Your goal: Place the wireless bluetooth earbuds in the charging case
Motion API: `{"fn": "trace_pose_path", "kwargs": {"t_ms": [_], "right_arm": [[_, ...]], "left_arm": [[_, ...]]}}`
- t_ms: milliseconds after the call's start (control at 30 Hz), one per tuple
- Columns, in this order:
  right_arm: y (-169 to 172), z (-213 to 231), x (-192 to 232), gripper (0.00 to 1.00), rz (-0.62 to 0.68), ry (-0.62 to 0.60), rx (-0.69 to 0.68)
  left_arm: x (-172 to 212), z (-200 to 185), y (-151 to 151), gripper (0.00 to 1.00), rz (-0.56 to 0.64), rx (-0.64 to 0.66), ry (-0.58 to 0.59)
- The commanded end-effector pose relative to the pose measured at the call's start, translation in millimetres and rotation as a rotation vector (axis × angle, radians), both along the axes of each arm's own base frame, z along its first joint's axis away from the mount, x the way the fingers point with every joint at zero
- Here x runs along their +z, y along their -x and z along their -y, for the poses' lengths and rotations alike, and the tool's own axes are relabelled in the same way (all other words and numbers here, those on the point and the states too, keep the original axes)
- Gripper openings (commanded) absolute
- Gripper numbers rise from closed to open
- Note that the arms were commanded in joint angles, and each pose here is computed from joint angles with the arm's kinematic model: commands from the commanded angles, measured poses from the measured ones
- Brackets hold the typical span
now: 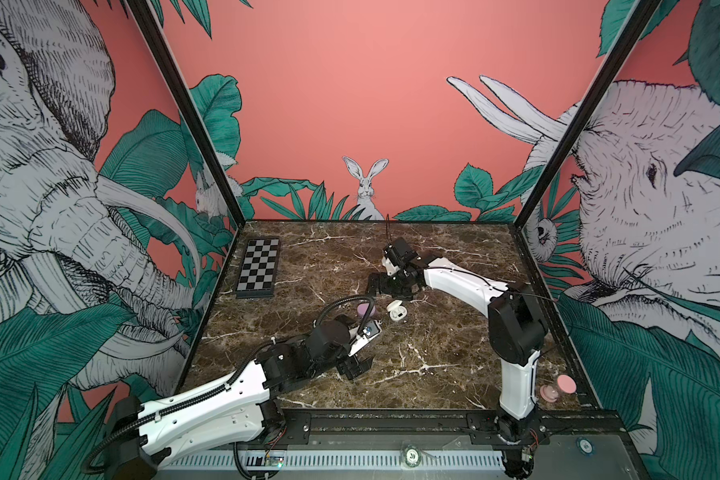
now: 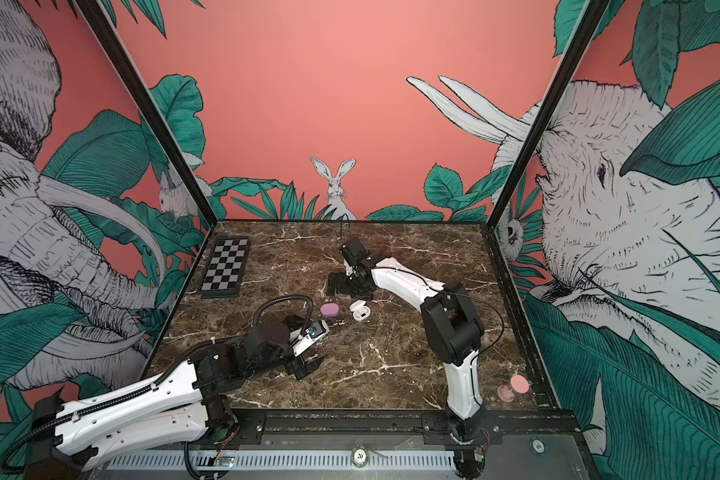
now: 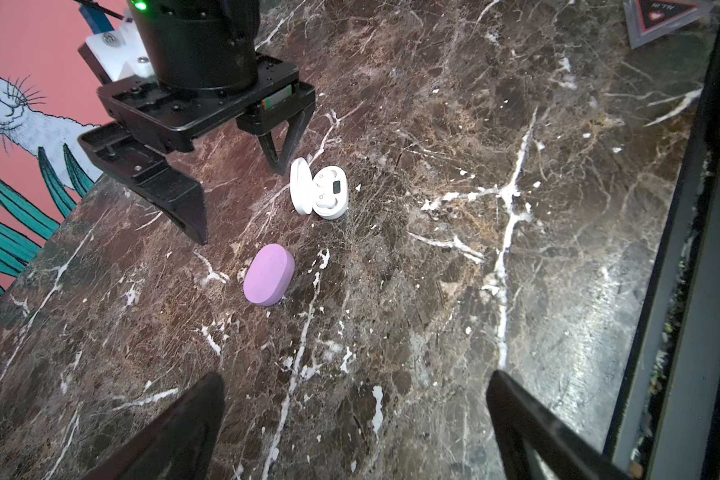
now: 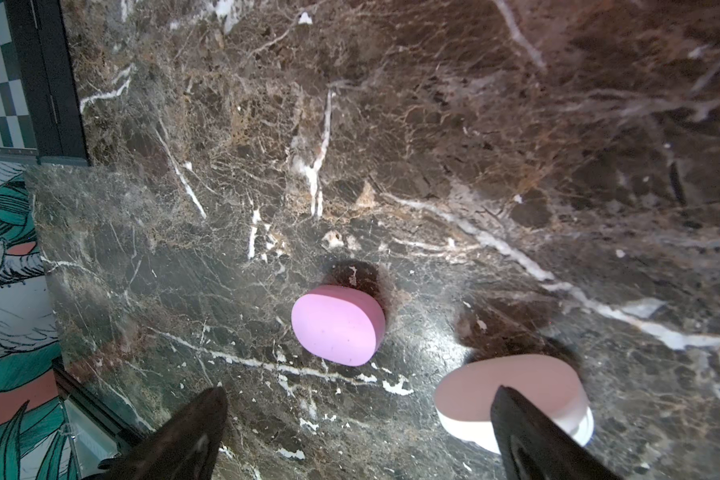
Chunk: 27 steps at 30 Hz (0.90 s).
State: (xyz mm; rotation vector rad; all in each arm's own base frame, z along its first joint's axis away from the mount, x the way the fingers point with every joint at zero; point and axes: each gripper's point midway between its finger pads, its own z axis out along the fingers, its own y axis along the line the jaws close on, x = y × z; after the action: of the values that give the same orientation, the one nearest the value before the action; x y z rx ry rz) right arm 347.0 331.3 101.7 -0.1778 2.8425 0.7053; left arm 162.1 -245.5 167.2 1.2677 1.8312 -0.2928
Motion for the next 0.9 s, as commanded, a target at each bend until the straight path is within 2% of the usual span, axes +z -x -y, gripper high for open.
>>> {"fn": "trace_pose_path", "kwargs": {"t_ms": [0, 867], "right_arm": [[0.0, 2.3, -2.2, 0.98, -0.006, 0.007, 0.001], [2.3, 7.4, -12.1, 0.98, -0.021, 0.033, -0.003]], "left_arm": [[11.3, 4.4, 1.0, 0.99, 0.010, -0.018, 0.017], [3.9, 8.9, 6.5, 0.99, -0.028, -0.049, 0.003]]}}
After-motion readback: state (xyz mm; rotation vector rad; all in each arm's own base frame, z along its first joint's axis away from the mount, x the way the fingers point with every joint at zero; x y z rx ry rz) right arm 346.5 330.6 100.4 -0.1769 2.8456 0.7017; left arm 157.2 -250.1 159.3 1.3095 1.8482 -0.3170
